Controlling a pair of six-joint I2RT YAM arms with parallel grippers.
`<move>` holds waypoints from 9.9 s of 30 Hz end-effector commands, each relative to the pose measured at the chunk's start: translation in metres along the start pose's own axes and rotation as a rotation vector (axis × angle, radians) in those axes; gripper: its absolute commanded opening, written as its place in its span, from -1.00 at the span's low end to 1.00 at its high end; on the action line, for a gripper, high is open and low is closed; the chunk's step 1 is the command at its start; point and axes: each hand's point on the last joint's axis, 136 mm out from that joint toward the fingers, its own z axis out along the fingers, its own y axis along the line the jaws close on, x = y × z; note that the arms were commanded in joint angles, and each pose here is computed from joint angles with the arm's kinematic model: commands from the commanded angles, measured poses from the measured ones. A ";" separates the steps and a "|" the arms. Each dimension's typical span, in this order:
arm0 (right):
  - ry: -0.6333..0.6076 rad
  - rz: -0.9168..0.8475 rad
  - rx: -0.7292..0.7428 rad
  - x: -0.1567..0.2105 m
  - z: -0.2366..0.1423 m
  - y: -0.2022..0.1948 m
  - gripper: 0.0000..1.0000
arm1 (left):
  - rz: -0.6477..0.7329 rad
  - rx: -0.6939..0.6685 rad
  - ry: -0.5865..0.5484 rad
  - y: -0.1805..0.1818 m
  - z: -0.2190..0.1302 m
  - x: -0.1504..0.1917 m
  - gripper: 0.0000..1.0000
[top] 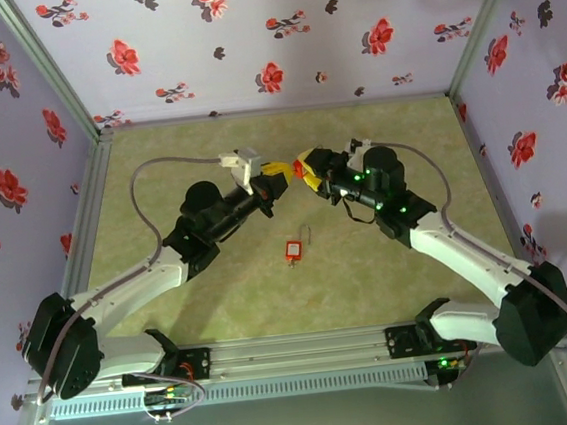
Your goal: Unlock with the key
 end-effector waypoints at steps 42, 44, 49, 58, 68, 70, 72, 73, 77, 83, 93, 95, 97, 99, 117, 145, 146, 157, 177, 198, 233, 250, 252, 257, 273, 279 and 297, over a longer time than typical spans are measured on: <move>0.203 0.081 -0.091 0.049 -0.006 0.022 -1.00 | 0.002 -0.172 0.000 0.028 0.006 0.101 -1.00; 0.206 0.085 -0.090 0.049 -0.006 0.021 -1.00 | 0.037 -0.165 0.019 0.024 0.011 0.104 -1.00; 0.206 0.093 -0.104 0.050 -0.007 0.024 -1.00 | 0.074 -0.154 0.054 0.020 0.020 0.121 -1.00; 0.210 0.075 -0.103 0.051 -0.009 0.027 -1.00 | 0.052 -0.121 0.091 0.009 0.032 0.149 -1.00; 0.182 0.019 -0.036 0.049 -0.015 0.015 -1.00 | -0.078 -0.026 0.137 -0.009 0.042 0.173 -1.00; 0.183 0.011 -0.024 0.050 -0.017 0.012 -1.00 | -0.096 -0.025 0.151 -0.007 0.039 0.178 -1.00; 0.180 0.009 -0.020 0.049 -0.018 0.010 -1.00 | -0.130 -0.041 0.164 0.000 0.034 0.183 -1.00; 0.181 0.005 -0.019 0.050 -0.018 0.010 -1.00 | -0.145 -0.044 0.168 0.003 0.033 0.185 -1.00; 0.166 -0.008 -0.009 0.048 -0.021 0.010 -1.00 | -0.172 -0.043 0.183 0.006 0.032 0.190 -1.00; 0.143 0.003 0.010 0.044 -0.020 0.003 -1.00 | -0.207 -0.037 0.175 0.004 0.033 0.191 -0.95; 0.112 0.030 0.044 0.040 -0.021 -0.014 -1.00 | -0.272 -0.058 0.197 0.005 0.031 0.204 -0.81; 0.100 0.040 0.046 0.038 -0.022 -0.018 -1.00 | -0.278 -0.056 0.207 0.003 0.029 0.210 -0.82; 0.094 0.044 0.051 0.037 -0.022 -0.021 -1.00 | -0.285 -0.061 0.216 0.002 0.027 0.216 -0.83; 0.091 0.046 0.056 0.036 -0.020 -0.025 -1.00 | -0.296 -0.065 0.231 0.001 0.025 0.222 -0.84; 0.097 0.049 0.189 0.036 -0.017 -0.085 -1.00 | -0.420 -0.075 0.447 -0.012 0.007 0.289 -0.76; -0.002 -0.011 0.502 0.020 -0.076 -0.182 -1.00 | -0.545 -0.093 0.625 -0.020 -0.004 0.319 -0.32; -0.003 -0.032 0.519 0.019 -0.081 -0.182 -1.00 | -0.536 -0.083 0.619 -0.022 -0.005 0.313 -0.29; 0.077 -0.351 1.016 0.010 -0.154 -0.221 -1.00 | -0.322 -0.032 0.631 -0.036 -0.032 0.244 0.08; 0.174 -0.505 1.268 -0.020 -0.142 -0.258 0.40 | -0.201 -0.285 0.499 0.011 -0.117 0.127 0.62; 0.280 -0.441 1.055 0.060 -0.105 -0.274 -0.26 | -0.188 -0.368 0.461 0.022 -0.160 0.107 0.70; 0.270 -0.418 1.234 0.061 -0.118 -0.308 -0.32 | -0.212 -0.390 0.474 0.027 -0.167 0.123 0.71; 0.299 -0.502 1.287 0.053 -0.122 -0.300 -1.00 | -0.218 -0.384 0.496 0.028 -0.162 0.132 0.70; 0.295 -0.505 1.279 0.053 -0.121 -0.299 -1.00 | -0.223 -0.381 0.496 0.028 -0.160 0.134 0.70; 0.305 -0.508 1.271 0.054 -0.121 -0.300 -1.00 | -0.239 -0.359 0.502 0.025 -0.154 0.139 0.70; 0.230 -0.355 0.950 0.074 -0.082 -0.253 -0.14 | -0.267 -0.313 0.474 0.020 -0.140 0.141 0.72; 0.186 -0.280 0.950 0.076 -0.075 -0.255 -0.14 | -0.239 -0.317 0.481 0.021 -0.142 0.140 0.73; 0.152 -0.167 1.031 0.077 -0.068 -0.282 -0.21 | -0.185 -0.295 0.483 0.021 -0.150 0.143 0.76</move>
